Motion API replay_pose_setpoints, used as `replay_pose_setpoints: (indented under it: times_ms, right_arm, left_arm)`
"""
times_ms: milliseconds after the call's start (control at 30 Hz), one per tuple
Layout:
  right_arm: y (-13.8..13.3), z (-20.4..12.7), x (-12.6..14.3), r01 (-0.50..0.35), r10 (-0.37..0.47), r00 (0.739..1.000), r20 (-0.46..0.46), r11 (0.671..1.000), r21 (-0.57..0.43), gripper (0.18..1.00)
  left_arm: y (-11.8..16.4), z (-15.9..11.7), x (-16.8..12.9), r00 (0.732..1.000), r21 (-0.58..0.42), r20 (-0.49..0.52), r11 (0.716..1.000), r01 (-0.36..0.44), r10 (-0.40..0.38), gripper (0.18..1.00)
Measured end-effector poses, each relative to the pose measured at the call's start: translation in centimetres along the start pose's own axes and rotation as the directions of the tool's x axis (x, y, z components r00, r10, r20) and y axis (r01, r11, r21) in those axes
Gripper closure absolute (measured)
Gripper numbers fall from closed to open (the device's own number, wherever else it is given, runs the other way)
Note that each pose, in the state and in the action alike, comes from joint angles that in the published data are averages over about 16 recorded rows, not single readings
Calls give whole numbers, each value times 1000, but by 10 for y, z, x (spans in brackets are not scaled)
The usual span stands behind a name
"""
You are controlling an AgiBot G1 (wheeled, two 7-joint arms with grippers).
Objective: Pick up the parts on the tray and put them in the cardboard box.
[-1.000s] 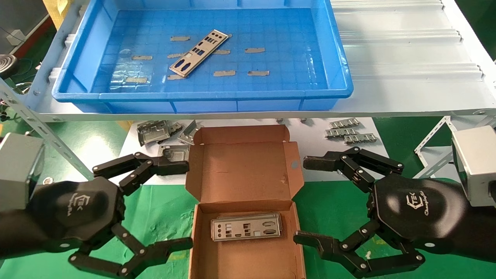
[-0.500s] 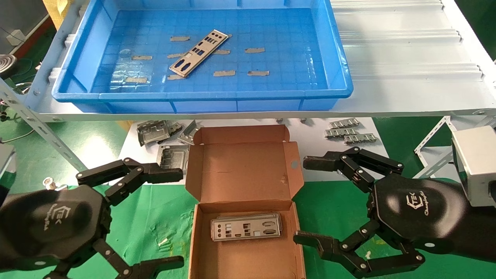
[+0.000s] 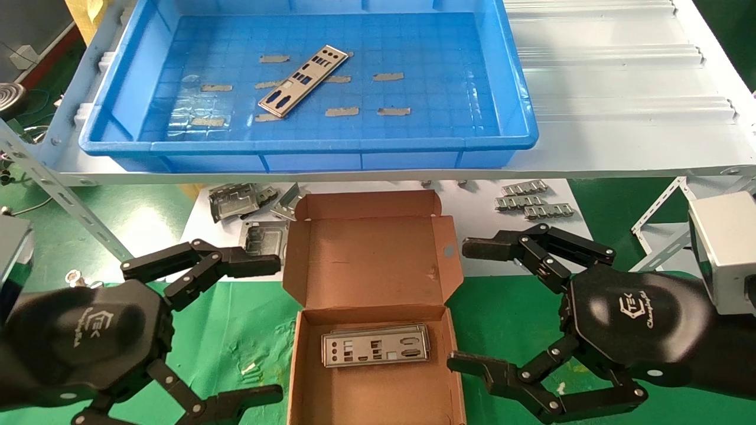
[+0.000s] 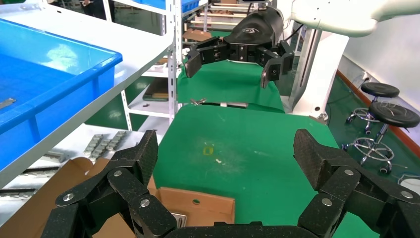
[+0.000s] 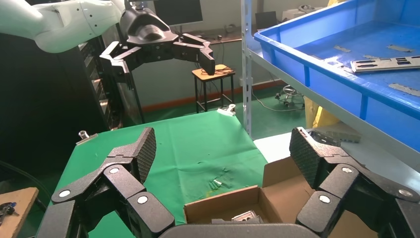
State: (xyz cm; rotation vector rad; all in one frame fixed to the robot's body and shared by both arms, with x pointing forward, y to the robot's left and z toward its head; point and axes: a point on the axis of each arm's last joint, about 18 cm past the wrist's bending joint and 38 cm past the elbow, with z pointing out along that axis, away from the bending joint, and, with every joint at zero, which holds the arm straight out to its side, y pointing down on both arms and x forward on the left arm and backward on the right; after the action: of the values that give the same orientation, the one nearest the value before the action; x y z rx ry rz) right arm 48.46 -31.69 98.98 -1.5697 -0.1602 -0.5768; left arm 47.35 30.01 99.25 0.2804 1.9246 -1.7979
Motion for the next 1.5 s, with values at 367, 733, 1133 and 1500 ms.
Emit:
replay_pose_setpoints:
  times_ms: [367, 733, 1133, 1500]
  right_arm:
    - [0, 0, 0, 0, 0, 1000, 0, 1000, 0, 178]
    - [0, 0, 0, 0, 0, 1000, 0, 1000, 0, 178]
    - [0, 0, 0, 0, 0, 1000, 0, 1000, 0, 178]
    - [0, 0, 0, 0, 0, 1000, 0, 1000, 0, 178]
  left_arm:
    - [1, 0, -1, 1000, 0, 1, 1000, 1, -1, 184]
    - [1, 0, -1, 1000, 0, 1, 1000, 2, -2, 184]
    - [1, 1, -1, 1000, 0, 1, 1000, 2, -2, 184]
    - [1, 1, -2, 1000, 0, 1, 1000, 2, -2, 184]
